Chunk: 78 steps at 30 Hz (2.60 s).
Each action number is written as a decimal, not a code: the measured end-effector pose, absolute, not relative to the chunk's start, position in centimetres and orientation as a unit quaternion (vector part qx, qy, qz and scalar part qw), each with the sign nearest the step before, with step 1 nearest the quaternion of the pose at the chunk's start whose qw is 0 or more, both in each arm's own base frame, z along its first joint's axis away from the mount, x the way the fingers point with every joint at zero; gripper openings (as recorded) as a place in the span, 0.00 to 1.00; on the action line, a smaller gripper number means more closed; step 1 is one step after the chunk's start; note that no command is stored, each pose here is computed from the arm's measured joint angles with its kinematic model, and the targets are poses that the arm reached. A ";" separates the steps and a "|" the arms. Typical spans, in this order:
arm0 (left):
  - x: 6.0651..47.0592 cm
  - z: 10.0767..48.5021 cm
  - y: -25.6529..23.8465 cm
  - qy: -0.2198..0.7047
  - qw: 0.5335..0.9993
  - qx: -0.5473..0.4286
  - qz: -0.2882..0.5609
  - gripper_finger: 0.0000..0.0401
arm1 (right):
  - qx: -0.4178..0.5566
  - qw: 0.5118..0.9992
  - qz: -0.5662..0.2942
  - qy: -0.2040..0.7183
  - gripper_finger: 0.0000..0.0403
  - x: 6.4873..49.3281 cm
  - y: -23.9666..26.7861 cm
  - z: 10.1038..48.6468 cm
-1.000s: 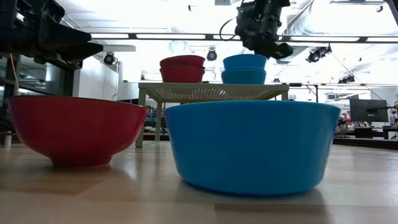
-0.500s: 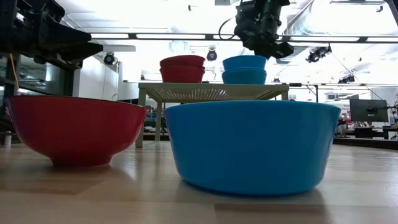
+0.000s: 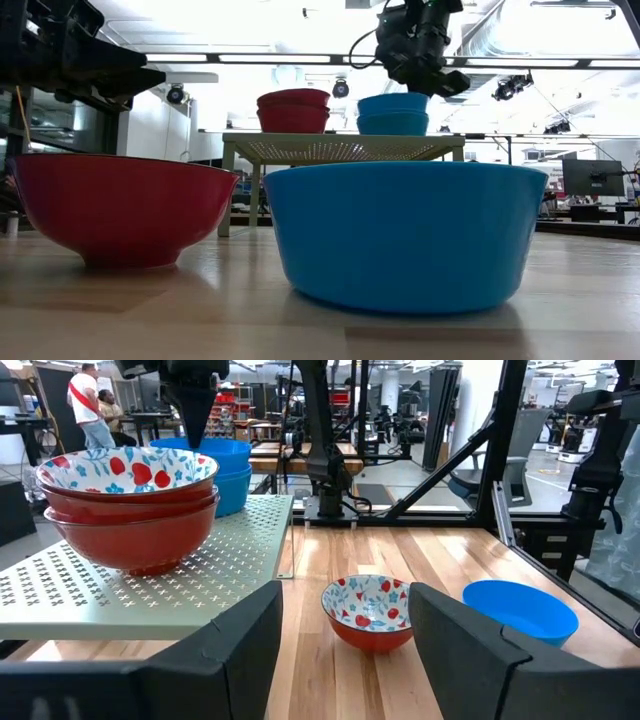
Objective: Pick & Place Mini bowls
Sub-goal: Stack the blue bowl on the blue bowl on the shelf
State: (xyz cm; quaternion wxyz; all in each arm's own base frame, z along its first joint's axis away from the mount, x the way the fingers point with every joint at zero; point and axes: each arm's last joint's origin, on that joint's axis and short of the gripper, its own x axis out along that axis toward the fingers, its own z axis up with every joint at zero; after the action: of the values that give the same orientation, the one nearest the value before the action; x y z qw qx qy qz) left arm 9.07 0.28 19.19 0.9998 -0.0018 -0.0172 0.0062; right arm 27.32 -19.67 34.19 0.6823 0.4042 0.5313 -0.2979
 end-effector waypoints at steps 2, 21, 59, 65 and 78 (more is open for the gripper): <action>9.1 19.2 0.3 -0.017 1.000 -0.002 0.006 0.53 | 0.404 0.682 -0.298 0.532 0.03 27.3 -19.7 34.2; 9.1 19.2 0.3 -0.017 1.000 -0.002 0.006 0.53 | 0.388 0.698 -0.294 0.525 0.33 26.7 -19.3 35.1; 9.1 19.2 0.3 -0.017 1.000 -0.002 0.006 0.53 | 0.103 0.931 -0.233 0.260 0.00 21.4 -12.6 29.9; 9.1 19.2 0.3 -0.017 1.000 -0.002 0.006 0.53 | 0.073 0.947 -0.228 0.216 0.00 21.2 -11.8 28.3; 9.1 19.2 0.3 -0.017 1.000 -0.002 0.006 0.53 | 0.044 0.956 -0.188 0.219 0.00 21.1 -11.6 27.1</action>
State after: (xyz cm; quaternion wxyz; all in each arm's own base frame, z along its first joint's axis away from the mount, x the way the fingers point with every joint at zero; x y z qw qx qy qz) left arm 9.06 0.28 19.19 0.9998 -0.0018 -0.0172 0.0063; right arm 21.14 -11.59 27.13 0.9565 0.0442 0.2190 -0.1876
